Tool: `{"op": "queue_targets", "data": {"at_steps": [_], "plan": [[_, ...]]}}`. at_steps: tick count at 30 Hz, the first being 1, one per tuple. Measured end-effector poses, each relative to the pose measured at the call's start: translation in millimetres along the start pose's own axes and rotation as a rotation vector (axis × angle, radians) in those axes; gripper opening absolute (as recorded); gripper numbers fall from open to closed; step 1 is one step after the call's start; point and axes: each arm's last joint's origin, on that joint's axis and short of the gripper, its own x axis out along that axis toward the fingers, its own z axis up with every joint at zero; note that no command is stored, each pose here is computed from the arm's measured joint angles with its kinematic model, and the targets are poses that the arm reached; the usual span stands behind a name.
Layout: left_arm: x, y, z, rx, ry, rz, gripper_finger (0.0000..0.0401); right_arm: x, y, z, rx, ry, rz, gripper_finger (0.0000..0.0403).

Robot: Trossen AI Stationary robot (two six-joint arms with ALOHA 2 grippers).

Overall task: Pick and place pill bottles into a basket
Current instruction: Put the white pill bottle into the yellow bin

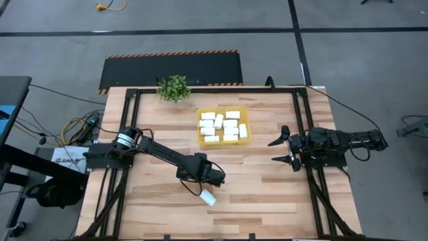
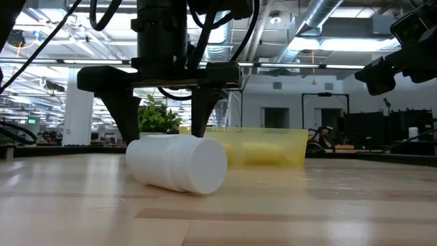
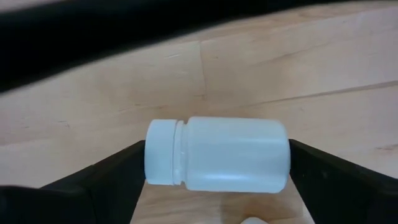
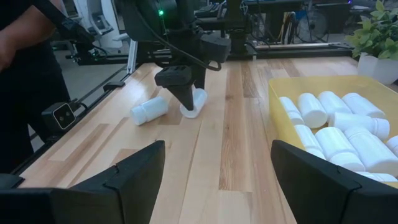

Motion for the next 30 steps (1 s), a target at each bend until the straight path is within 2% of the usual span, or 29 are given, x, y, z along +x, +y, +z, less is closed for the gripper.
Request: {"op": "queue_targets", "data": {"at_steps": [7, 30], "plan": [[-0.1, 0.0, -0.1, 0.001, 0.000, 0.000, 0.0330, 0.0, 0.0, 0.0, 0.000, 0.000, 0.000, 0.0286], [-2.1, 2.0, -0.1, 0.005, 0.014, 0.014, 0.0334, 0.0, 0.0, 0.0, 0.000, 0.000, 0.000, 0.0286]]}}
